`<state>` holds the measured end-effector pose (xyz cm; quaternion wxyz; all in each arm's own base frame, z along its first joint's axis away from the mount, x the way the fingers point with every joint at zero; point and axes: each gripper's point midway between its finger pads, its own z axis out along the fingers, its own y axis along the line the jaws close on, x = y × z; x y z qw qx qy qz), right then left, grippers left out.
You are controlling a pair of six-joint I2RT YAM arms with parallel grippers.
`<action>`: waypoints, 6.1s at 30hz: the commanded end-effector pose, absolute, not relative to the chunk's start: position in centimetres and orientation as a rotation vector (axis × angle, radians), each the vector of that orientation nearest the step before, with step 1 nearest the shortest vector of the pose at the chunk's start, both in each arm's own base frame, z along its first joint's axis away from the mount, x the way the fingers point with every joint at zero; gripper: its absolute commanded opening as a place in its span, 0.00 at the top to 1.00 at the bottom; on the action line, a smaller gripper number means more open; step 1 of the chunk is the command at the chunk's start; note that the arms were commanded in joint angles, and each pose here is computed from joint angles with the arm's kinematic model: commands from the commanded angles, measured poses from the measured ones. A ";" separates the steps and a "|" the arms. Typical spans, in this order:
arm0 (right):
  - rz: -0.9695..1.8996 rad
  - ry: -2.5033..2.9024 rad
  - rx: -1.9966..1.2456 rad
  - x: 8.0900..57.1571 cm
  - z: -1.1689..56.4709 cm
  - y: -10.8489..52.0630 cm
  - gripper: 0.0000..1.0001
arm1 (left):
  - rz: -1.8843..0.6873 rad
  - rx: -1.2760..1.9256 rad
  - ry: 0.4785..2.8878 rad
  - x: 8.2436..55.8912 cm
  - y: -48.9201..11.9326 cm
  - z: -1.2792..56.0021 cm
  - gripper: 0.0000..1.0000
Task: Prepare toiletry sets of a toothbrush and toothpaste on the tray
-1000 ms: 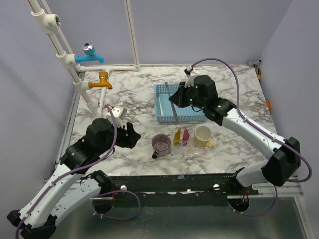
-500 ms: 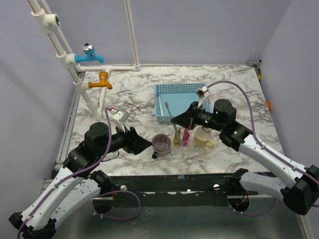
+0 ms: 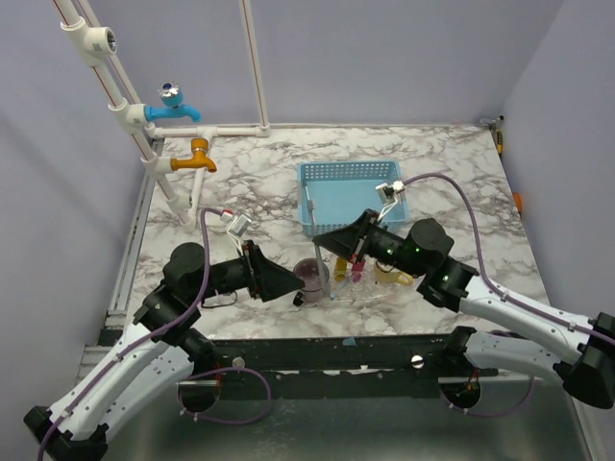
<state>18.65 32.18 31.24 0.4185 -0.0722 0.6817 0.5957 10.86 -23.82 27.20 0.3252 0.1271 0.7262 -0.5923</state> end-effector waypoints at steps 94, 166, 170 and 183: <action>1.372 1.856 -0.916 10.0 34.4 36.7 0.41 | -1.411 0.804 2.000 0.4 -17.1 25.8 1.00; 1.121 2.068 -0.980 9.5 31.3 31.5 1.00 | -1.113 0.699 1.950 5.6 -17.1 26.4 0.16; 0.981 2.106 -0.868 10.7 31.7 29.0 1.00 | -1.075 0.648 1.934 6.7 -17.0 26.5 0.11; 0.493 2.210 -0.523 15.5 31.6 21.8 1.00 | -1.087 0.616 1.890 7.1 -17.2 26.0 0.01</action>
